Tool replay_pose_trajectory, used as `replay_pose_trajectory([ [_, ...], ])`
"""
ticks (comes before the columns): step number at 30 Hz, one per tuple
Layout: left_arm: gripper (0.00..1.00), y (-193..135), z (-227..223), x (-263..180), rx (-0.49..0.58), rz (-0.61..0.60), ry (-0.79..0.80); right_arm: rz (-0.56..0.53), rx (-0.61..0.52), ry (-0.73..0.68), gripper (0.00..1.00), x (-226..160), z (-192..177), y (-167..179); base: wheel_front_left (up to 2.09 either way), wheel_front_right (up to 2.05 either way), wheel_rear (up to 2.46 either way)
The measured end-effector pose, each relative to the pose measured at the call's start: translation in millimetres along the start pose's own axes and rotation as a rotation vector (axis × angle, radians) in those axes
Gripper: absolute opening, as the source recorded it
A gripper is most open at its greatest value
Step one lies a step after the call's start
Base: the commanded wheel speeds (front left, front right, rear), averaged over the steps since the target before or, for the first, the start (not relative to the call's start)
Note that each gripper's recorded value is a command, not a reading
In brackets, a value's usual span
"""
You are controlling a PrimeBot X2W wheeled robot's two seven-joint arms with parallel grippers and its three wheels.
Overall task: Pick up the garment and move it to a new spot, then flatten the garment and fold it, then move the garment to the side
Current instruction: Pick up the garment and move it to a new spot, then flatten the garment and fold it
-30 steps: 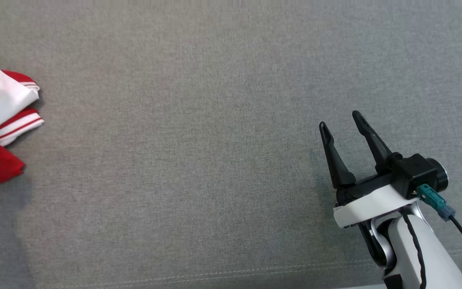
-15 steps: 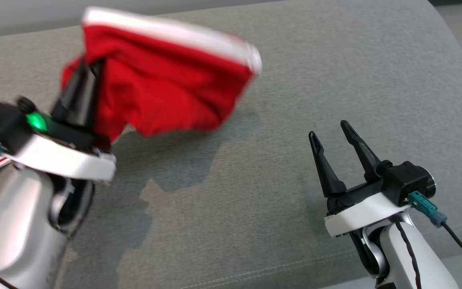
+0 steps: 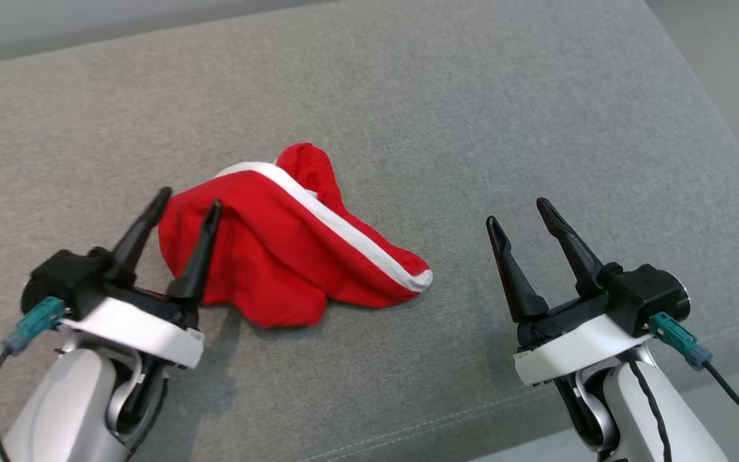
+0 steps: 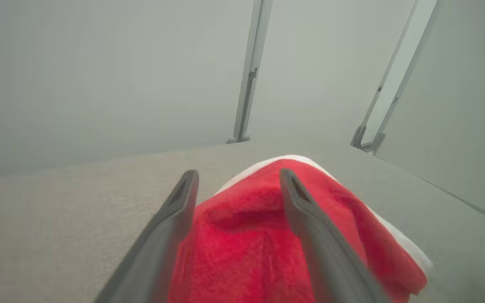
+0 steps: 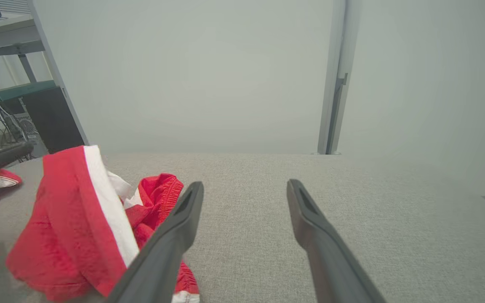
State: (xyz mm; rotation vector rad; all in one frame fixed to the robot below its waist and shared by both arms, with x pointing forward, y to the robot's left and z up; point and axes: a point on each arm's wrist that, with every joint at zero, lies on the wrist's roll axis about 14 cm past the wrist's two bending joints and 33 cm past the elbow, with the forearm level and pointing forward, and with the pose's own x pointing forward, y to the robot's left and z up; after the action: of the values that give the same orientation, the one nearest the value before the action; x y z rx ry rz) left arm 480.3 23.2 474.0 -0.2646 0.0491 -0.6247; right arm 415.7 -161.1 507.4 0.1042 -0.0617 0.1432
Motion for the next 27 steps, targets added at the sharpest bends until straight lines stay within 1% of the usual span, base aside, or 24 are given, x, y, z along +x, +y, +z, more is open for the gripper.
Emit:
replay_pose_trajectory([
  [4, 1.00, 22.8, 32.8, -22.1, 0.047, 0.094, -0.079, 0.043, 0.004, -0.028, 1.00, 6.5, 9.9, 13.5, 0.00, 0.00, 0.00],
  [8, 1.00, 42.1, 41.3, -59.8, 0.043, 0.214, -0.099, 0.108, 0.011, -0.040, 1.00, 13.6, 15.6, 35.3, 0.00, 0.00, 0.00],
  [9, 1.00, 48.9, 41.8, -80.4, 0.046, 0.269, -0.100, 0.146, 0.026, -0.026, 1.00, 15.2, 12.0, 49.4, 0.00, 0.00, 0.00],
  [10, 1.00, 48.9, 41.8, -80.4, 0.046, 0.269, -0.100, 0.146, 0.026, -0.026, 1.00, 15.2, 12.0, 49.4, 0.00, 0.00, 0.00],
  [14, 1.00, 64.1, 39.9, -125.3, 0.021, 0.398, -0.108, 0.217, 0.042, 0.029, 1.00, 15.0, -3.8, 75.9, 0.00, 0.00, 0.00],
  [18, 1.00, 71.1, 29.4, -167.3, -0.006, 0.501, -0.096, 0.275, 0.052, 0.124, 1.00, 9.3, -32.9, 98.3, 0.00, 0.00, 0.00],
  [23, 1.00, 70.1, 24.6, -194.7, -0.011, 0.550, -0.090, 0.279, 0.033, 0.225, 1.00, 9.7, -63.9, 101.0, 0.00, 0.00, 0.00],
  [27, 1.00, 73.9, 25.8, -208.6, -0.008, 0.584, -0.095, 0.262, 0.020, 0.249, 1.00, 15.9, -72.4, 96.9, 0.00, 0.00, 0.00],
])
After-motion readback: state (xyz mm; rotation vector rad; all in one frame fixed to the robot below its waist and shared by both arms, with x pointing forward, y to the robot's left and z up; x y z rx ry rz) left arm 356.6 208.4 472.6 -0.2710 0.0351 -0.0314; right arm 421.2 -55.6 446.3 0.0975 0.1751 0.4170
